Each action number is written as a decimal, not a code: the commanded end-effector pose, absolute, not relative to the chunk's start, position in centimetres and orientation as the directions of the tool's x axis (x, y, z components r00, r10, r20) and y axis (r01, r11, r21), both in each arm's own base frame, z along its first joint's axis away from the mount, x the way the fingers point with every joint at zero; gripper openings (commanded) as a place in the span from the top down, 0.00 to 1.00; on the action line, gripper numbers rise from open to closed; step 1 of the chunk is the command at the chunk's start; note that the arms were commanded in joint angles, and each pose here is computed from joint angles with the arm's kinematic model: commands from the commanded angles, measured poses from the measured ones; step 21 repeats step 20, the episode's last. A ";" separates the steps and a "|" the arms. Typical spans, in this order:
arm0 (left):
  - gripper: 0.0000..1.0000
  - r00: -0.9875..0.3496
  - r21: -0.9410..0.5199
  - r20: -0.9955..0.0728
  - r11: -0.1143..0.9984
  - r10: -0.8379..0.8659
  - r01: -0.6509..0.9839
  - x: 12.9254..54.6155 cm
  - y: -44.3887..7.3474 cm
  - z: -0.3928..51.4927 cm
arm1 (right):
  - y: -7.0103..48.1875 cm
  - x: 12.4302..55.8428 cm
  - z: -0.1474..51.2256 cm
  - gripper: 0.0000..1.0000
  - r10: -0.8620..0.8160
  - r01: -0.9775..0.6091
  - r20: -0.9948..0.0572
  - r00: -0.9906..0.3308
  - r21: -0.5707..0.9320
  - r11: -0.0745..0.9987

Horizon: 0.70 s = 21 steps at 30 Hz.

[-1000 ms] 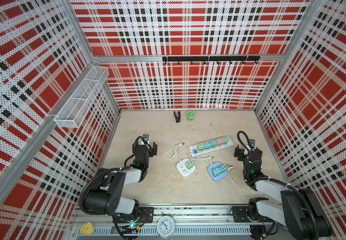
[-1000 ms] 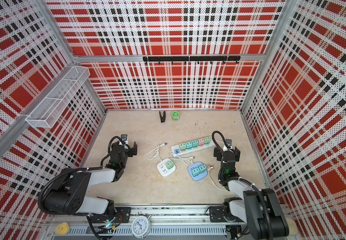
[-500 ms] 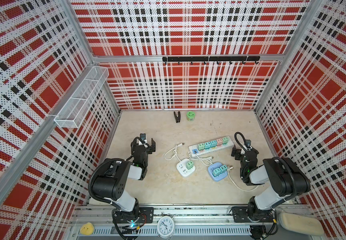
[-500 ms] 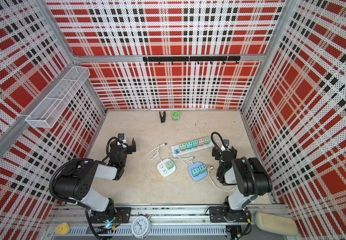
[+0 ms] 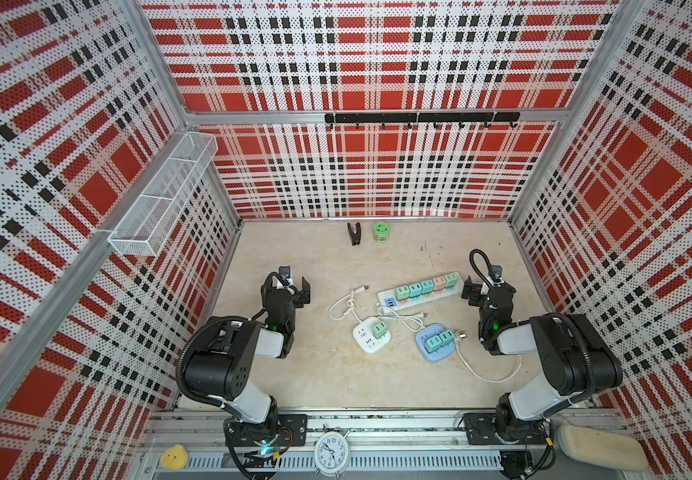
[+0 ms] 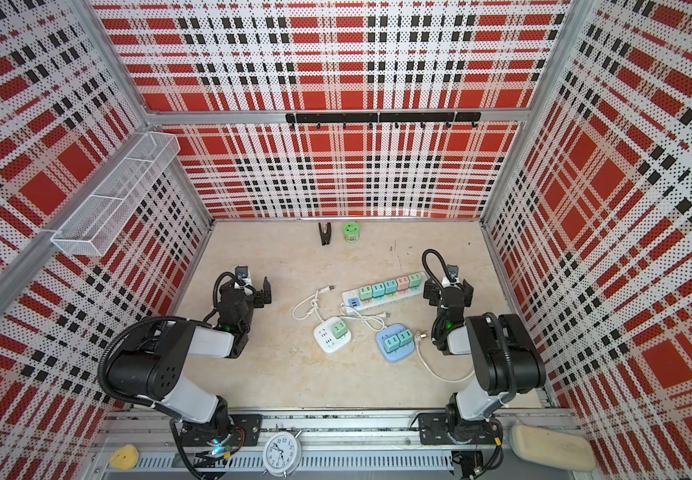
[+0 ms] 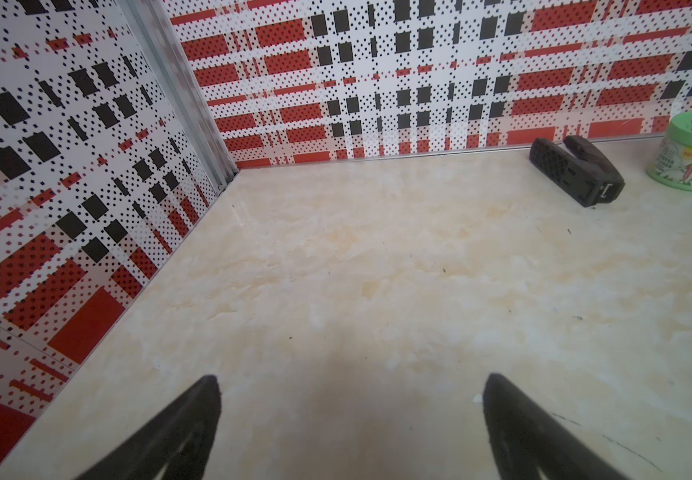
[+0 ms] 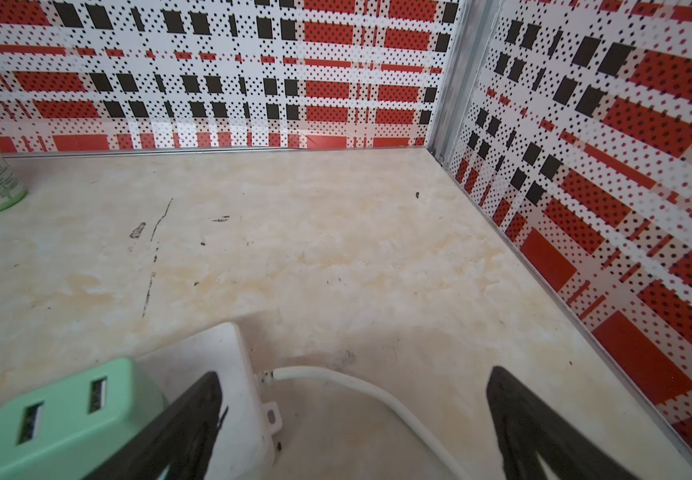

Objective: Insert the plug

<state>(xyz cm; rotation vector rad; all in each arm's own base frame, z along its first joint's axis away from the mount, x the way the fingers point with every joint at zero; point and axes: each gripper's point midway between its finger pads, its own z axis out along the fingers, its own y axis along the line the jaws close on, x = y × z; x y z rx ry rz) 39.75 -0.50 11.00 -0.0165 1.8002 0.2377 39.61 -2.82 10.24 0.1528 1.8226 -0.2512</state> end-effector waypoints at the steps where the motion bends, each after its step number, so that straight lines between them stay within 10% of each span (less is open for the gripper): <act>1: 0.00 -0.206 0.128 -0.974 0.980 0.095 -0.152 40.2 -0.4 12.3 | -2.9 40.0 11.3 0.00 -0.028 0.246 -0.972 -0.235 -0.087 0.965; 21: 0.00 -0.206 0.129 -0.974 0.980 0.097 -0.150 40.3 -0.4 12.3 | -2.7 40.1 11.3 0.00 -0.030 0.236 -0.971 -0.239 -0.088 0.968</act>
